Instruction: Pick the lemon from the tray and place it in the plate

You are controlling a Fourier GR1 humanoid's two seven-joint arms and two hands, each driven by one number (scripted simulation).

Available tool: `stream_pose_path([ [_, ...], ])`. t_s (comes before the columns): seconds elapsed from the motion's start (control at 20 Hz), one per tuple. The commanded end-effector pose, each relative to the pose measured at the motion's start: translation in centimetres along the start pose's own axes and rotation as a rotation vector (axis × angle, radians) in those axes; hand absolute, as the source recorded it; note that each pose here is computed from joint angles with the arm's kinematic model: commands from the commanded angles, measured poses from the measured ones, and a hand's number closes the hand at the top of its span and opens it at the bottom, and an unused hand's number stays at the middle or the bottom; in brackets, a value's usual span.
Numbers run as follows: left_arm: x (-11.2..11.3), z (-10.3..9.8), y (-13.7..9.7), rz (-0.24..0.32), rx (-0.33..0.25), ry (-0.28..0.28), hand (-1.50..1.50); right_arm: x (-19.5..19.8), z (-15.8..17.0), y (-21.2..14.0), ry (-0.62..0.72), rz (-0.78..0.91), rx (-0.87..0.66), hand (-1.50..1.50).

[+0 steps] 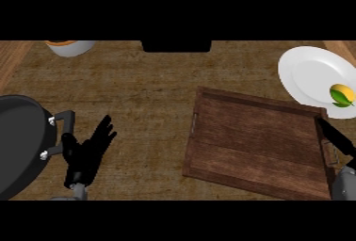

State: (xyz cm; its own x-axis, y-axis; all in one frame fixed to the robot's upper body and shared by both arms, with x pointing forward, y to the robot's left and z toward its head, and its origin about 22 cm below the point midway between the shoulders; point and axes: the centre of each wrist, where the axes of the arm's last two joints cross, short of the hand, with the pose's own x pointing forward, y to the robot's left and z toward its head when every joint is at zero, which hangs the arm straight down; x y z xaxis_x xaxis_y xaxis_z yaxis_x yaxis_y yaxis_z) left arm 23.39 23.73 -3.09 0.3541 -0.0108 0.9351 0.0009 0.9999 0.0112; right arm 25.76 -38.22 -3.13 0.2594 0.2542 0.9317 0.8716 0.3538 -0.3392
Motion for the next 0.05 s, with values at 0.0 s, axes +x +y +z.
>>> stream_pose_path([
  [0.0, -0.20, 0.00, 0.07, -0.005, 0.002, 0.018, 0.00, -0.02, 3.53, -1.21, 0.006, 0.020, -0.001, -1.50],
])
